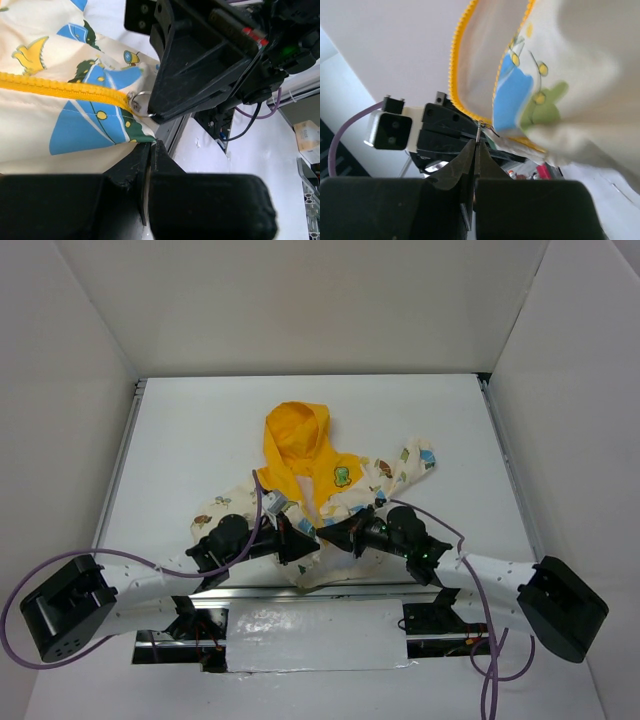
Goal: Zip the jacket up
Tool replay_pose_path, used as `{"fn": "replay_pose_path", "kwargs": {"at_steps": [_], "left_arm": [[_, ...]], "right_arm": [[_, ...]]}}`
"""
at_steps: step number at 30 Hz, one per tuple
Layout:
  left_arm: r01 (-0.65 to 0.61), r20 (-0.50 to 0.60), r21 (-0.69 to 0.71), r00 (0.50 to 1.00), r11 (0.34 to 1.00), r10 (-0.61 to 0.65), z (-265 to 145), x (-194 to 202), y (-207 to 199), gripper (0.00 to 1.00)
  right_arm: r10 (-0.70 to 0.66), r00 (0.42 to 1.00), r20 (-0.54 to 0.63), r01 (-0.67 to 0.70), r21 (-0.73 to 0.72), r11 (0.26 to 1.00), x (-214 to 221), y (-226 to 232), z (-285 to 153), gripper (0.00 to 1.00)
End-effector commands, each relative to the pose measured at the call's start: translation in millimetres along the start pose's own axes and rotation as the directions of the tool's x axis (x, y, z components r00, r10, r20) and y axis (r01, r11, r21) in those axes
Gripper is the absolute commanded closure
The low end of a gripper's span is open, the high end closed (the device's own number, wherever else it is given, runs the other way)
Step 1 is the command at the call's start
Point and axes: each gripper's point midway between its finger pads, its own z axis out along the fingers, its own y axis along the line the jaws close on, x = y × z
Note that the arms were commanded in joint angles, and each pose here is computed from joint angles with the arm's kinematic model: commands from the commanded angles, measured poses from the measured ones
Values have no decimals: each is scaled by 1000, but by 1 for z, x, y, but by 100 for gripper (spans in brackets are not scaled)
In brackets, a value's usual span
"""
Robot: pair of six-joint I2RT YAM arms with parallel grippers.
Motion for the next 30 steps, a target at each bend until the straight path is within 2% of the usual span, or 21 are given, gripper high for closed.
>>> {"fn": "replay_pose_path", "kwargs": {"at_steps": [1,4,11,14,22,27,28,30], "left_arm": [[-32,-11,61,999,998,32,3,-2,-14,100],[-37,-15,70,999,997,38,2,1,-14,100],[-27,-52,125,998,992,34,8,12,-22,100],[-30,-70,122,997,992,39,9,20,-24,100],[-36,-87,107,995,994,45,2,32,-26,100],[-30,-106,82,994,996,38,-2,44,-21,100],[-26,-105,75,994,997,33,-2,46,-20,100],[-20,-105,71,994,997,28,-5,49,-19,100]], "right_arm": [[-41,998,-57,27,-231,973,16,64,-7,100],[-19,1000,-15,14,-244,970,9,62,-12,100],[-92,994,63,103,-212,972,-11,83,0,100],[-109,986,124,130,-174,976,-31,96,15,100],[-88,976,201,114,-126,985,-78,113,41,100],[-87,973,215,109,-93,990,-112,130,66,100],[-79,970,231,96,-67,993,-129,124,73,100],[-94,968,233,115,-76,990,-141,144,81,100]]}}
